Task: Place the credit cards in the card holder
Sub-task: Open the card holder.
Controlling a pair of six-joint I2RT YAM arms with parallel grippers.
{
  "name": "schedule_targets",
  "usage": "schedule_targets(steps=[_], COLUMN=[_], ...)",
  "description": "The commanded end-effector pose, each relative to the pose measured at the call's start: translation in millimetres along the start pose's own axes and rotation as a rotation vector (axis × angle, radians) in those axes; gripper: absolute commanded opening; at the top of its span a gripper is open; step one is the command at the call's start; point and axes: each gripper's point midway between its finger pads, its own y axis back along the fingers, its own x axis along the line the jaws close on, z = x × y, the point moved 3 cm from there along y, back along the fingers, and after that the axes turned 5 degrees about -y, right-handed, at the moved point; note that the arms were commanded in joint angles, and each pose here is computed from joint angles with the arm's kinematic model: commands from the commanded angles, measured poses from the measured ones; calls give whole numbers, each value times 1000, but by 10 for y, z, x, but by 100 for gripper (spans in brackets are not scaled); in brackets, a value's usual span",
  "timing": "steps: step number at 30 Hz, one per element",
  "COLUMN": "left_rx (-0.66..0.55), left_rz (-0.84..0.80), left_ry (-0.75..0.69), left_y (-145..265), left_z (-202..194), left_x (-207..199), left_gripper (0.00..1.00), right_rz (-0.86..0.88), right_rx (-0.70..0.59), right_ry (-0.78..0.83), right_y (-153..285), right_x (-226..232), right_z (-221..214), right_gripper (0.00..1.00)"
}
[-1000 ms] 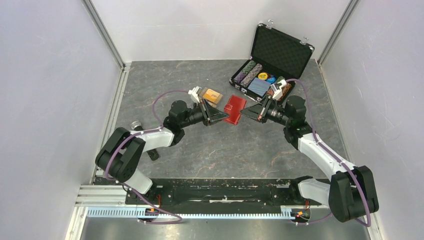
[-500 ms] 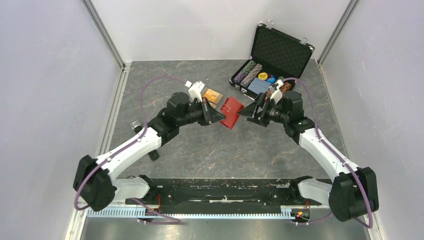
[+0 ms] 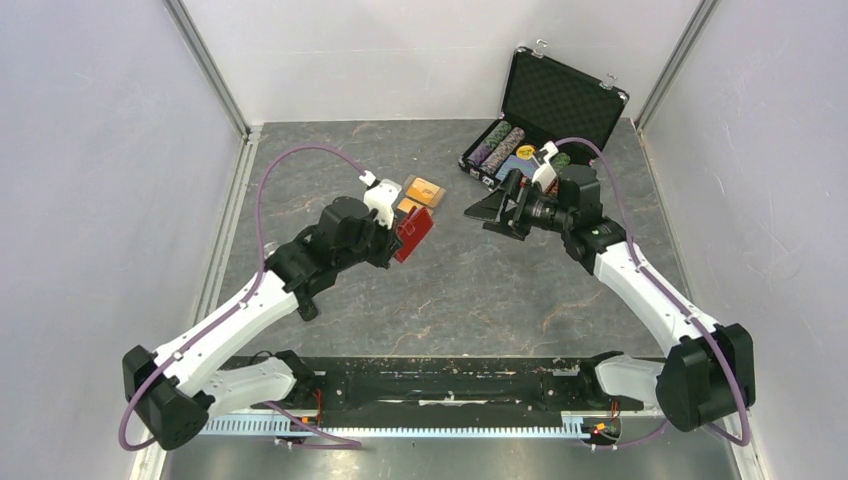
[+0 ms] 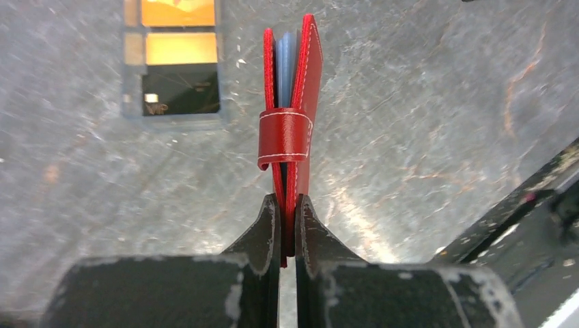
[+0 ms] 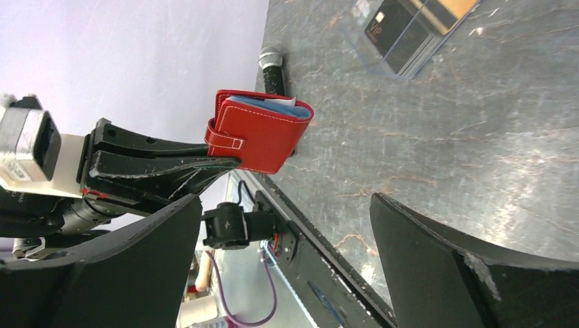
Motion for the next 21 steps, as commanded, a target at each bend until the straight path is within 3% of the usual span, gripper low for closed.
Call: schedule_targets(steps=[1, 9, 21], left_rx=[-101, -117, -147], left_rz=[32, 13, 169], left_ry=[-309, -674, -934], left_y=[185, 249, 309], left_z=[179, 155, 328], left_x=[125, -38, -206], left_gripper=[2, 2, 2], right_rz=[76, 169, 185], right_rx=[50, 121, 237], right_ry=[-4, -38, -117], right_y=[-92, -348, -613], right_x=[262, 566, 672], right_z=[-43, -191, -457], right_gripper=[96, 98, 98])
